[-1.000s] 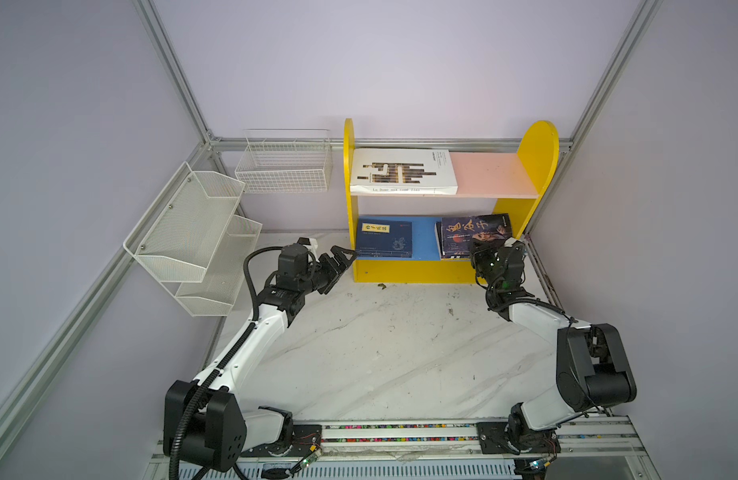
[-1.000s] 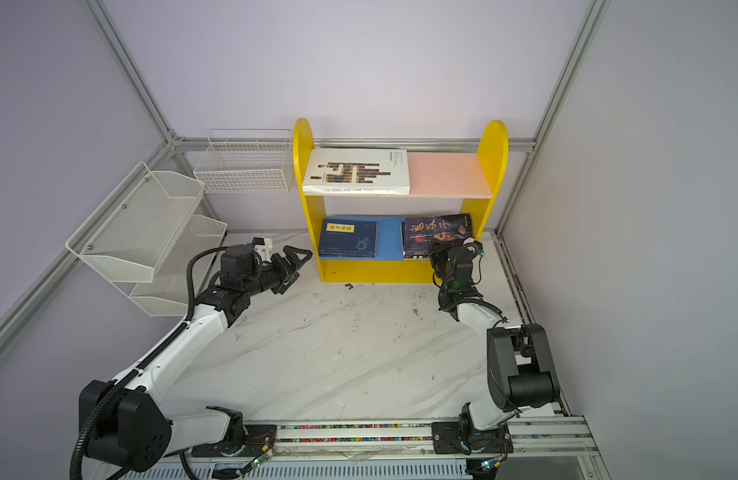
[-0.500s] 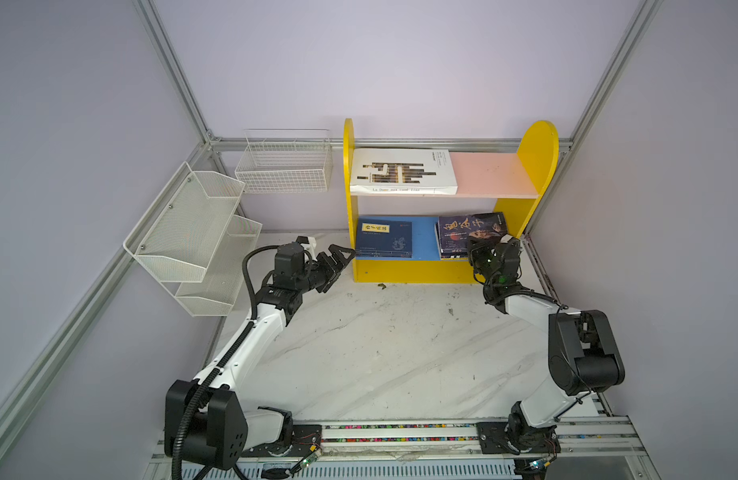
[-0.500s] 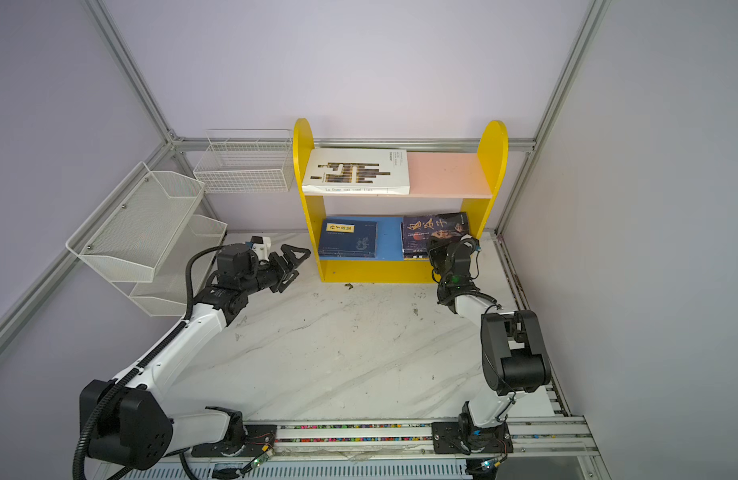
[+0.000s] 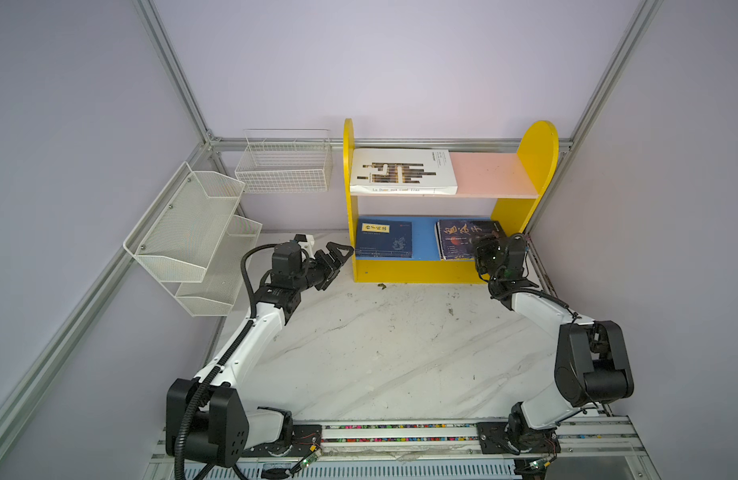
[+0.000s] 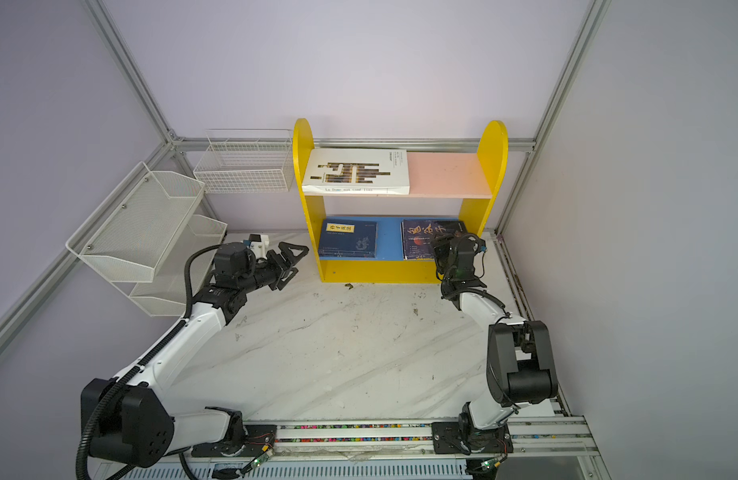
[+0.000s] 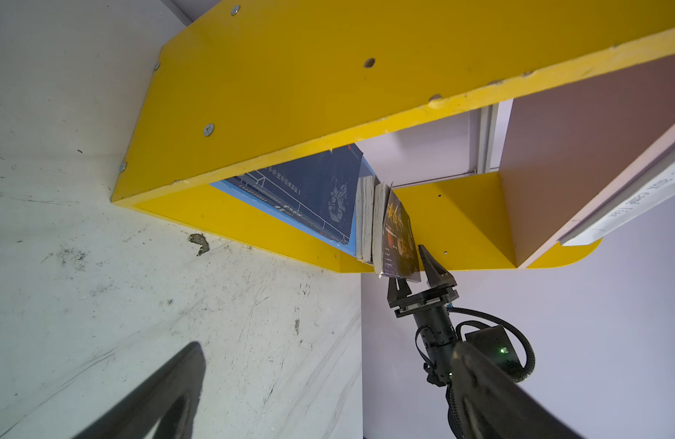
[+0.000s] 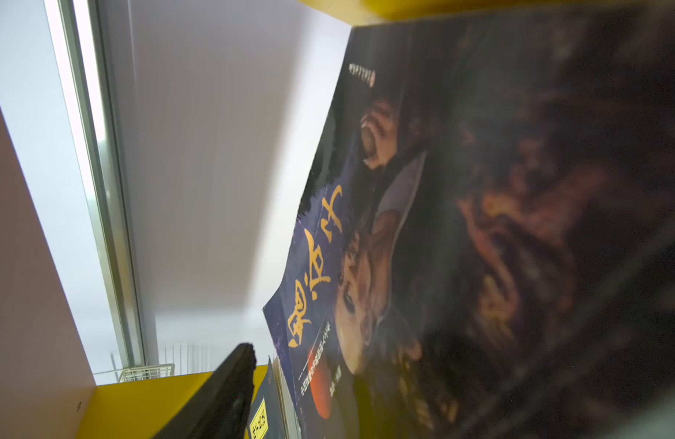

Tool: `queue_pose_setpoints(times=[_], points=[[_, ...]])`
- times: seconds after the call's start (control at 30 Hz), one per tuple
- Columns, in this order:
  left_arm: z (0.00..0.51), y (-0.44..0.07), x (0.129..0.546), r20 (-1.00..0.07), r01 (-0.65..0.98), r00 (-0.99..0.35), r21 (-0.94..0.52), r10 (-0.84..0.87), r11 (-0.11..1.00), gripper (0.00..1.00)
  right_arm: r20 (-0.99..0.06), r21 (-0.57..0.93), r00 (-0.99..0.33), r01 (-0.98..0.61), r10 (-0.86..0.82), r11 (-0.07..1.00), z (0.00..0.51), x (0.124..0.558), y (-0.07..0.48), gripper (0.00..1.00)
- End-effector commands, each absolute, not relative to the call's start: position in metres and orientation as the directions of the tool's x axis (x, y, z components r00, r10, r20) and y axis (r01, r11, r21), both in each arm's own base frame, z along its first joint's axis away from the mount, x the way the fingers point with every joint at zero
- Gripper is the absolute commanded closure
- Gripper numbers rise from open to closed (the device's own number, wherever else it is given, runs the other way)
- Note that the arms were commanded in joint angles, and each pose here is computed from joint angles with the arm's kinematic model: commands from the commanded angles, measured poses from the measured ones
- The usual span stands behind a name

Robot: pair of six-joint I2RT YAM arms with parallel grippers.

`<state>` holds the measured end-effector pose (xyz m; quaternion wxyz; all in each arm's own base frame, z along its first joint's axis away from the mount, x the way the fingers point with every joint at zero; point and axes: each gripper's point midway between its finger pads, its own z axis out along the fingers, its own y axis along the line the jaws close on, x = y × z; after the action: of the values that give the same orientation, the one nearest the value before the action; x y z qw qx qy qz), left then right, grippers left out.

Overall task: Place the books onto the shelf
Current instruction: 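Push the purple book upright against the wolf-eye book with the right gripper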

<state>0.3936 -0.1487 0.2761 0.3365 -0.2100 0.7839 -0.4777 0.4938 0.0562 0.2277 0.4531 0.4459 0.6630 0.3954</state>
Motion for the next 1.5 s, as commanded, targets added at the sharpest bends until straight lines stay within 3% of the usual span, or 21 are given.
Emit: queue_pose_setpoints(times=[0.0,0.27,0.77,1.1,1.47], points=[[0.310,-0.150,0.399,-0.369,0.082,-0.661,-0.901,-0.653,0.425,0.00,-0.267,0.902,-0.192,0.295,0.944,0.315,0.231,0.487,0.050,0.28],[0.307,-0.148,0.398,-0.367,0.074,-0.655,-0.901,-0.661,0.427,0.00,-0.270,0.866,-0.196,0.378,0.943,0.327,0.218,0.481,0.045,0.33],[0.303,-0.148,0.404,-0.355,0.063,-0.652,-0.906,-0.670,0.419,0.00,-0.256,0.868,-0.215,0.379,0.942,0.322,0.206,0.493,0.050,0.76],[0.302,-0.149,0.410,-0.343,0.057,-0.656,-0.911,-0.672,0.409,0.00,-0.232,0.891,-0.151,0.364,0.961,0.273,0.210,0.498,0.044,0.84],[0.300,-0.151,0.408,-0.323,0.047,-0.666,-0.918,-0.672,0.395,0.00,-0.107,0.969,-0.069,0.216,0.992,0.120,0.220,0.493,0.041,0.86]])
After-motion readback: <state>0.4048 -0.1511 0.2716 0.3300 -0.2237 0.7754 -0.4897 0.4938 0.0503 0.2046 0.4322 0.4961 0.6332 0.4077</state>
